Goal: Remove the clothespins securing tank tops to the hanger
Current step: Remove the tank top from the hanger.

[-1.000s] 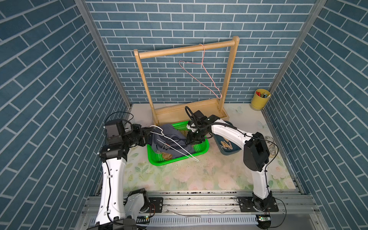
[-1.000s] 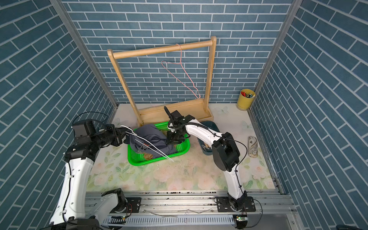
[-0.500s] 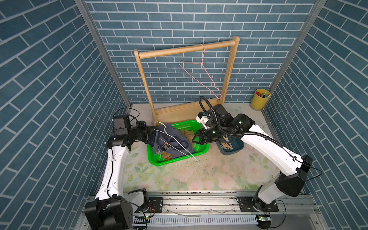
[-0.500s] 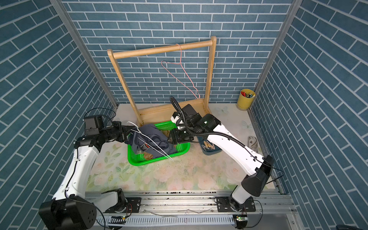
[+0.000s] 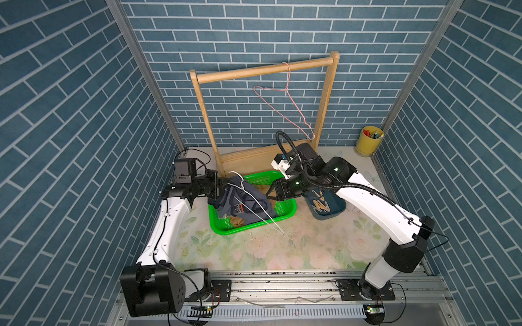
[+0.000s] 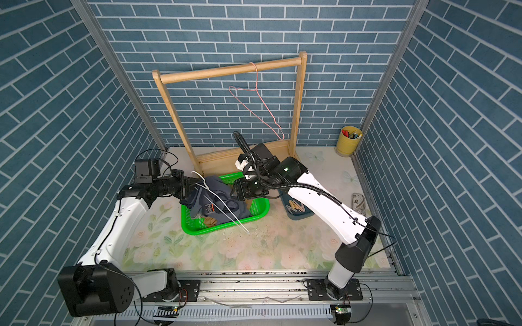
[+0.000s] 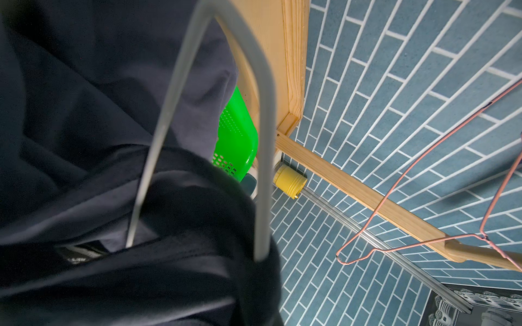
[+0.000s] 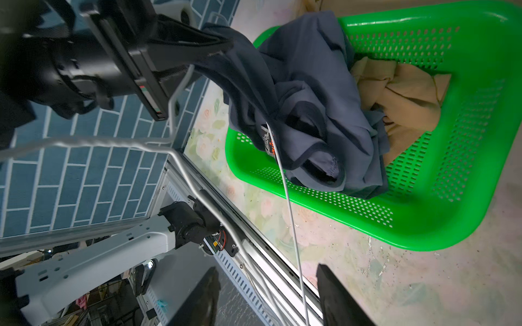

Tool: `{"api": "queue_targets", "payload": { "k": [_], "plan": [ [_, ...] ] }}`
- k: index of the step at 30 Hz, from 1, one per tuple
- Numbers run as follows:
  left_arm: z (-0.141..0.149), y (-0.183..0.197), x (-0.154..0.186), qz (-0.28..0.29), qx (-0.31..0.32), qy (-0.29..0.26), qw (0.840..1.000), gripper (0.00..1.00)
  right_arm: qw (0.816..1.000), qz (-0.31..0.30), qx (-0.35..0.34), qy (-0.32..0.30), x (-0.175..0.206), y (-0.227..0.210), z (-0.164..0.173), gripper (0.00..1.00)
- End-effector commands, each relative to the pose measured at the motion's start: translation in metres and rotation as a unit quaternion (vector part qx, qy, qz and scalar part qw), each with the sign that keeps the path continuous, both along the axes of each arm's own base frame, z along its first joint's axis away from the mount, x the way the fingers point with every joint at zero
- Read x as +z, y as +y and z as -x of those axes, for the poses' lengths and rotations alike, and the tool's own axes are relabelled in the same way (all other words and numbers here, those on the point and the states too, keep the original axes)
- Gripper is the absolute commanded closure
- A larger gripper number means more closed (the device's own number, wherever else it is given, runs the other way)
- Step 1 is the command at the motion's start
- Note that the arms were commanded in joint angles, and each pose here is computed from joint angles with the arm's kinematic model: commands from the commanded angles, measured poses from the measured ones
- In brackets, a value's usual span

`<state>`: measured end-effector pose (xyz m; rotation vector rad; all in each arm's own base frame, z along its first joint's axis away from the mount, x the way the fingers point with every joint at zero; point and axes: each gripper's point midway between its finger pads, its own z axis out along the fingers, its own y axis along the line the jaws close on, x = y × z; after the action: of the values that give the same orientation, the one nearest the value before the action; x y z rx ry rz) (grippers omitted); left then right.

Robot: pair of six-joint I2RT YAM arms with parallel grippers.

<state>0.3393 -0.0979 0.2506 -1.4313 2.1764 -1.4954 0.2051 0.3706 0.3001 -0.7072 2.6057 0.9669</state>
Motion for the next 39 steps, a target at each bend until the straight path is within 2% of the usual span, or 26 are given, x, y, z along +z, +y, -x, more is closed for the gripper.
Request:
{"api": "queue_targets", "payload": {
  "k": [1, 5, 9, 14, 20, 22, 26, 27, 30, 32, 35, 39],
  "plan": [
    [0.005, -0.007, 0.004, 0.002, -0.024, 0.0, 1.0, 1.0, 1.0, 0.007, 0.006, 0.001, -0.005, 0.001, 0.002, 0.44],
    [0.003, -0.008, 0.003, 0.009, -0.022, 0.002, 1.0, 1.0, 1.0, -0.004, 0.023, 0.004, 0.001, 0.009, 0.006, 0.44],
    [-0.003, -0.009, 0.005, 0.02, -0.022, 0.003, 1.0, 1.0, 0.998, -0.027, 0.058, 0.012, 0.006, 0.019, 0.024, 0.44],
    [-0.011, -0.01, 0.011, 0.024, -0.026, 0.0, 0.999, 1.0, 0.996, -0.003, 0.084, 0.032, -0.017, 0.024, 0.043, 0.44],
    [-0.012, -0.012, 0.014, 0.029, -0.031, 0.002, 0.999, 1.0, 0.996, 0.025, 0.074, 0.034, -0.042, 0.019, 0.042, 0.47],
    [-0.011, -0.012, 0.014, 0.03, -0.032, 0.003, 0.999, 1.0, 0.996, 0.036, 0.072, 0.04, -0.051, 0.018, 0.042, 0.54],
    [-0.009, -0.013, 0.013, 0.032, -0.034, 0.005, 0.999, 1.0, 0.996, 0.048, 0.063, 0.041, -0.058, 0.013, 0.044, 0.94],
    [-0.009, -0.013, 0.012, 0.032, -0.034, 0.006, 0.999, 1.0, 0.996, 0.047, 0.06, 0.041, -0.056, 0.011, 0.044, 0.99],
    [-0.009, -0.013, 0.005, 0.027, -0.039, 0.012, 0.999, 1.0, 0.997, 0.048, 0.05, 0.042, -0.051, 0.001, 0.049, 1.0],
    [-0.009, -0.012, -0.002, 0.016, -0.048, 0.018, 0.999, 0.94, 0.996, 0.06, 0.043, 0.047, -0.049, -0.011, 0.054, 1.0],
    [-0.004, -0.01, -0.016, -0.02, -0.073, 0.033, 0.997, 0.77, 0.994, 0.081, 0.031, 0.059, -0.046, -0.033, 0.066, 1.0],
    [0.001, -0.003, -0.033, -0.072, -0.097, 0.046, 0.992, 0.64, 0.993, 0.096, 0.001, 0.068, -0.034, -0.068, 0.08, 1.0]
  ]
}}
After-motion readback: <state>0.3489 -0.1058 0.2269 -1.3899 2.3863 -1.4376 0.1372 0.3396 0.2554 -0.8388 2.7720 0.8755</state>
